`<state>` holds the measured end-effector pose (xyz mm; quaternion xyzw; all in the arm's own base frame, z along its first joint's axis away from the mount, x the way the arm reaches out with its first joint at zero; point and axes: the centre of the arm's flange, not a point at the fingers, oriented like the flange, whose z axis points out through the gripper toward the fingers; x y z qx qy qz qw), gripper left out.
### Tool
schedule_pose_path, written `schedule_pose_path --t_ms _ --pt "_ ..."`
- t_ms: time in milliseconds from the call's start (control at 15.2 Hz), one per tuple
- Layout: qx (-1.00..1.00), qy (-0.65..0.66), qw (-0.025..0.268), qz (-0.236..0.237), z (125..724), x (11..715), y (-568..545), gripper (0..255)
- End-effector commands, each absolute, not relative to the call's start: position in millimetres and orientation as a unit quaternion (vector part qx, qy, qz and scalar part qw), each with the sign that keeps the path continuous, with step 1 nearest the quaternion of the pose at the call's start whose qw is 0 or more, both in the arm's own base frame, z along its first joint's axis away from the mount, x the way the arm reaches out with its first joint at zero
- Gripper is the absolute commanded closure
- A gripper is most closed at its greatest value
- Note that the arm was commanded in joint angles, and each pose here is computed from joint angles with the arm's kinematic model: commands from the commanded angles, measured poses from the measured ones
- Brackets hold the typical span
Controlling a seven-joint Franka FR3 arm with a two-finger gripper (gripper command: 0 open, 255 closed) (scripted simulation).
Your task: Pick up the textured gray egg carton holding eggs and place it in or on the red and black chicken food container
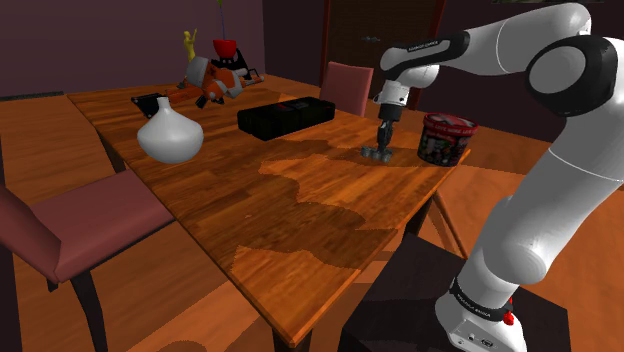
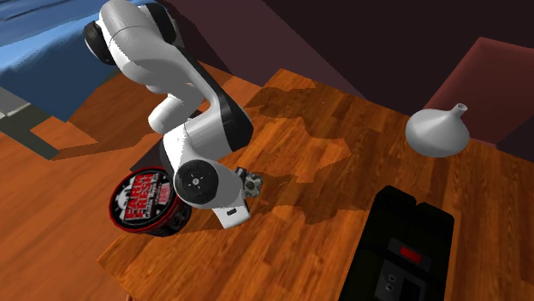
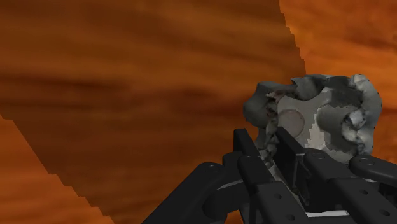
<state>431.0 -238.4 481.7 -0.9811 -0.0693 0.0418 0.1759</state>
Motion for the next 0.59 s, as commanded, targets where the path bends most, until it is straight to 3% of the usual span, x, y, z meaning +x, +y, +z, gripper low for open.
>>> schedule_pose_path --t_ms 0,528 --pt "-0.981 -0.069 0.176 0.042 489.6 430.9 -238.2 255" --pt "-0.981 -0.069 0.176 0.042 531.8 431.0 -238.3 255"
